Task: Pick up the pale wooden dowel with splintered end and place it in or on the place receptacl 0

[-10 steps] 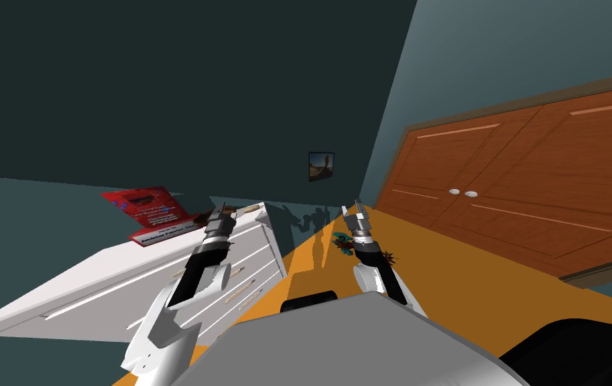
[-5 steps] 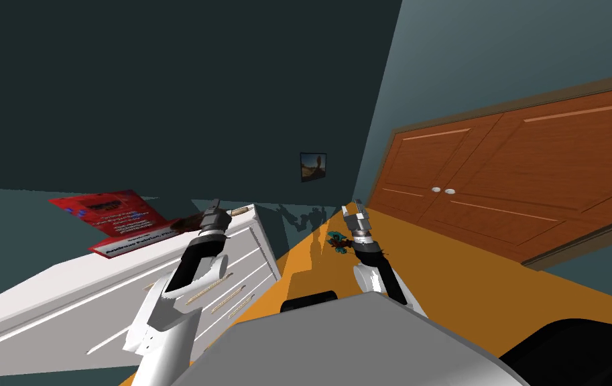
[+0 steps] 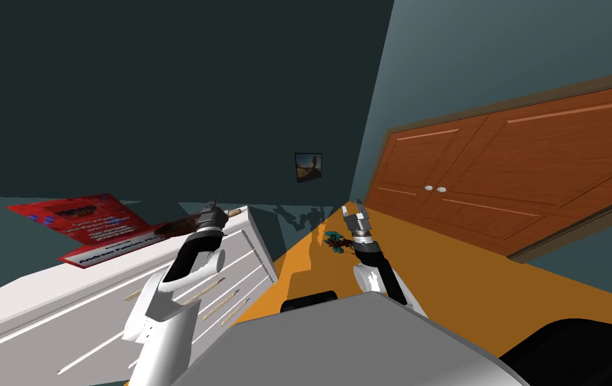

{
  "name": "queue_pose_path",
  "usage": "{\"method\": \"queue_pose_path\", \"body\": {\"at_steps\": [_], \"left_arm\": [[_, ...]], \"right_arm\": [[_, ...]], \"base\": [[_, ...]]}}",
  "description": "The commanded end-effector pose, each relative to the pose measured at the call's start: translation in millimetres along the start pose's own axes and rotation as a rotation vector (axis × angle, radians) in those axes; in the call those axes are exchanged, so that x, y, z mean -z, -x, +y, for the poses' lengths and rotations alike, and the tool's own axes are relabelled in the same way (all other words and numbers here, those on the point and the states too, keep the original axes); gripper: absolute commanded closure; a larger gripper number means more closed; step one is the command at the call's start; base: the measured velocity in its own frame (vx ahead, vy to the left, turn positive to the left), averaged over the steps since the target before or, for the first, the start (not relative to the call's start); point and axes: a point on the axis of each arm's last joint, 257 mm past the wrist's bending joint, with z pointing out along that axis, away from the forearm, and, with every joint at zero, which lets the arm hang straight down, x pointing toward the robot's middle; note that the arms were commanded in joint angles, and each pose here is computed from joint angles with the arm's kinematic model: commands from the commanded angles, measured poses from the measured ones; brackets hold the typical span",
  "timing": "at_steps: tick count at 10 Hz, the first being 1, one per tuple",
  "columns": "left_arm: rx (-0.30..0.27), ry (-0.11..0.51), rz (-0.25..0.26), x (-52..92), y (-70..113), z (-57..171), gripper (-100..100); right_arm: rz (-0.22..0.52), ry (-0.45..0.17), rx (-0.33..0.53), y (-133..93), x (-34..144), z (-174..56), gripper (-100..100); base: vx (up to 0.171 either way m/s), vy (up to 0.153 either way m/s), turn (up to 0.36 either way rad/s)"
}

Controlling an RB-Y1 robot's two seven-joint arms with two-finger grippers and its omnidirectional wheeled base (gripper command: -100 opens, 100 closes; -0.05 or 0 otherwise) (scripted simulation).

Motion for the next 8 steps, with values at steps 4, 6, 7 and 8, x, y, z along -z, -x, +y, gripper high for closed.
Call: {"method": "queue_pose_path", "body": {"at_steps": [4,6,7,8], "left_arm": [[0.007,0.06,-0.058,-21.5,21.9,1.3,-100],[0.011,0.079,-0.083,-31.0,32.5,-0.9,-100],[0.012,0.107,-0.089,-30.2,33.9,6.5,-100],[0.012,0.117,-0.091,-29.9,34.4,8.9,-100]], "right_arm": [[0.0,0.0,0.0,0.0,0.0,0.0,0],[0.0,0.0,0.0,0.0,0.0,0.0,0],[0.0,0.0,0.0,0.0,0.0,0.0,0],[0.0,0.0,0.0,0.0,0.0,0.0,0]], "base": [[0.008,-0.071,-0.103],[0.003,-0.05,-0.059],[0.007,-0.055,-0.086],[0.01,-0.019,0.011]]}}
